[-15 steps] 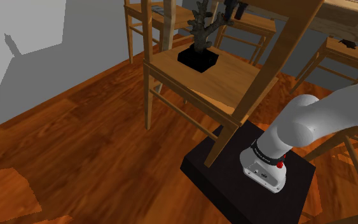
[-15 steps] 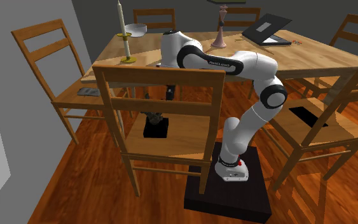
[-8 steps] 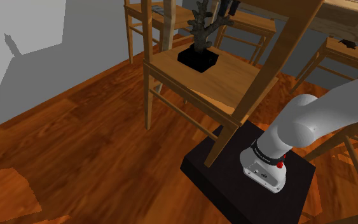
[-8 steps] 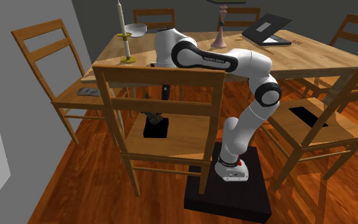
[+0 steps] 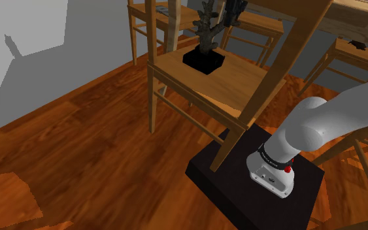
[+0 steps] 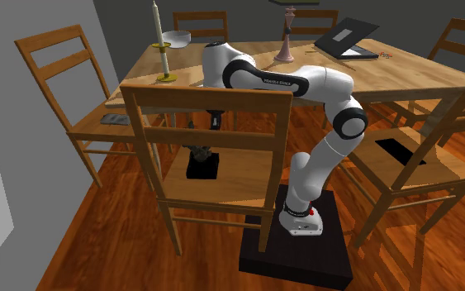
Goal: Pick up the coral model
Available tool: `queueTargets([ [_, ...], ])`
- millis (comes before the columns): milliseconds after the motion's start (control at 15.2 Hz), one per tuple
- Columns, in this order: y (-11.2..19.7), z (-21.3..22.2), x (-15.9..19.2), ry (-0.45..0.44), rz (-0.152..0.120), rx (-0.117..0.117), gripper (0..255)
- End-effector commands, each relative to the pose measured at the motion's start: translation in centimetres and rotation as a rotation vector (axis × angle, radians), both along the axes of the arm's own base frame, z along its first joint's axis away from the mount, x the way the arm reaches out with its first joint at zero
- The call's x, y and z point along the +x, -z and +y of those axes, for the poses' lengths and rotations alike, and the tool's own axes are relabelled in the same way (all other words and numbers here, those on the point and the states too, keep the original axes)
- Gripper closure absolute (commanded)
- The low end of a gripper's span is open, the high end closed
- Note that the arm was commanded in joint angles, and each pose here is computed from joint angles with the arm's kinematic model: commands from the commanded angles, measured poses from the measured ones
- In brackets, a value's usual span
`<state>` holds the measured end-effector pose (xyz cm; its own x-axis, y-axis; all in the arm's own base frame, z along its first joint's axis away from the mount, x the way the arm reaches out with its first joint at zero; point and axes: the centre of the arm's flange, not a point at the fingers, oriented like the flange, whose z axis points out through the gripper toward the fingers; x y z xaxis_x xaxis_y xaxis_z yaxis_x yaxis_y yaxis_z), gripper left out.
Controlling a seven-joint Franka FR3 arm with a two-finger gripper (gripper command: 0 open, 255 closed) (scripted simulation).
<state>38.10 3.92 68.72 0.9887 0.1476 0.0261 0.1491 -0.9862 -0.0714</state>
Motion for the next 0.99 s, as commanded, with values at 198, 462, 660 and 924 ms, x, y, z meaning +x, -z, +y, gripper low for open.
queueTargets([
  [198,0.1,0.0,0.0,0.000,0.001,0.000,255],
  [462,-0.5,0.1,0.0,0.000,0.001,0.000,255],
  [660,-2.1,0.1,0.0,0.000,0.001,0.000,255],
  [924,-4.2,0.1,0.0,0.000,0.001,0.000,255],
])
